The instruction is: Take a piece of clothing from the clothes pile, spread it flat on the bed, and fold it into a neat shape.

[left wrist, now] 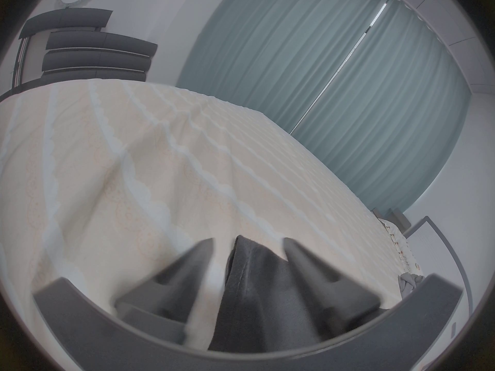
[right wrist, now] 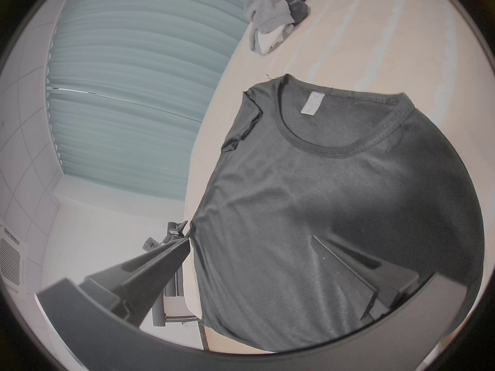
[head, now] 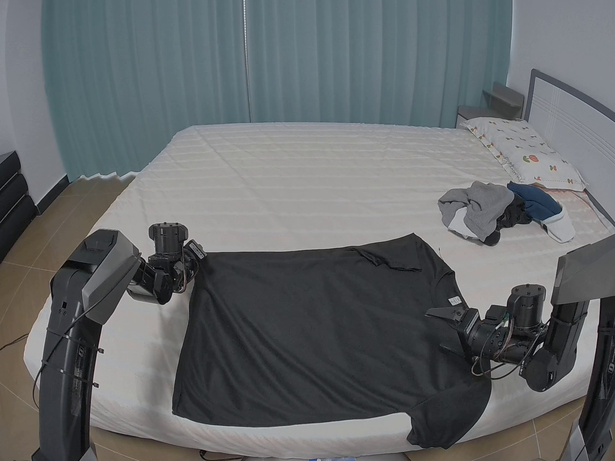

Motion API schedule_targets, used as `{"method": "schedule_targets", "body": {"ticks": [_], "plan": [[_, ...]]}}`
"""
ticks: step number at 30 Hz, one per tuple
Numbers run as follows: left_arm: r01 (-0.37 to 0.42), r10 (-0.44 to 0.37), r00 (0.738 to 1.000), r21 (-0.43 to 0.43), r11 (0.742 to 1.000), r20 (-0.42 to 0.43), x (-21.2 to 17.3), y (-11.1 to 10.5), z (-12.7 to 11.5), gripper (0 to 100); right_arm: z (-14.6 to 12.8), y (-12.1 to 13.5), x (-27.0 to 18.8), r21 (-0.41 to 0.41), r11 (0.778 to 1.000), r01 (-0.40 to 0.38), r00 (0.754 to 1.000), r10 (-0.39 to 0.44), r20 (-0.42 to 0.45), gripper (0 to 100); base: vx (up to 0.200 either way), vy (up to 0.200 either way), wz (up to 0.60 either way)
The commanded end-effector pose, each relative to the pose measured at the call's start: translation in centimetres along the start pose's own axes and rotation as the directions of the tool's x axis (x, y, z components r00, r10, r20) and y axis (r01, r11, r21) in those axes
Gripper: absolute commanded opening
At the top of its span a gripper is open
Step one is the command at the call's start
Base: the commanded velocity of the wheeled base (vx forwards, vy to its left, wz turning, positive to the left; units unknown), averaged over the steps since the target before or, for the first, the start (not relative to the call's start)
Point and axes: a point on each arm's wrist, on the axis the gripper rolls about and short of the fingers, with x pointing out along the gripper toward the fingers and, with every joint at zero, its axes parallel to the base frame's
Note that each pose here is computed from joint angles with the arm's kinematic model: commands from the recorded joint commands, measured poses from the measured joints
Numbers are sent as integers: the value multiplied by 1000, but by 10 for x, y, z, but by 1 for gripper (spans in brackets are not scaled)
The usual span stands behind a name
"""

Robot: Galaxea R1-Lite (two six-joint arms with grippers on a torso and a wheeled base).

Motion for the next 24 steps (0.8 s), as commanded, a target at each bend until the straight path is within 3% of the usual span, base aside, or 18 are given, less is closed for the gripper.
{"method": "schedule_targets", "body": {"ticks": [1,5,9,15,24], "plan": [[3,-3,1000,-20,1000,24,-20,-6,23,100,12,9,-11,-4,1000,-31,998,31,56,100,0,0,0],[0,0,1000,-51,999,12,-44,-6,37,100,20,9,-17,-2,999,-34,995,34,89,100,0,0,0],[-15,11,998,-70,997,-66,-83,1,38,100,19,9,-19,0,1000,-31,996,31,87,100,0,0,0],[-31,10,984,-112,993,-179,-143,25,13,100,13,8,-15,0,1000,-23,998,23,65,100,0,0,0],[-56,23,967,-123,991,-254,-206,54,-30,100,12,5,-13,2,1000,-11,998,11,56,100,-200,0,0]]}}
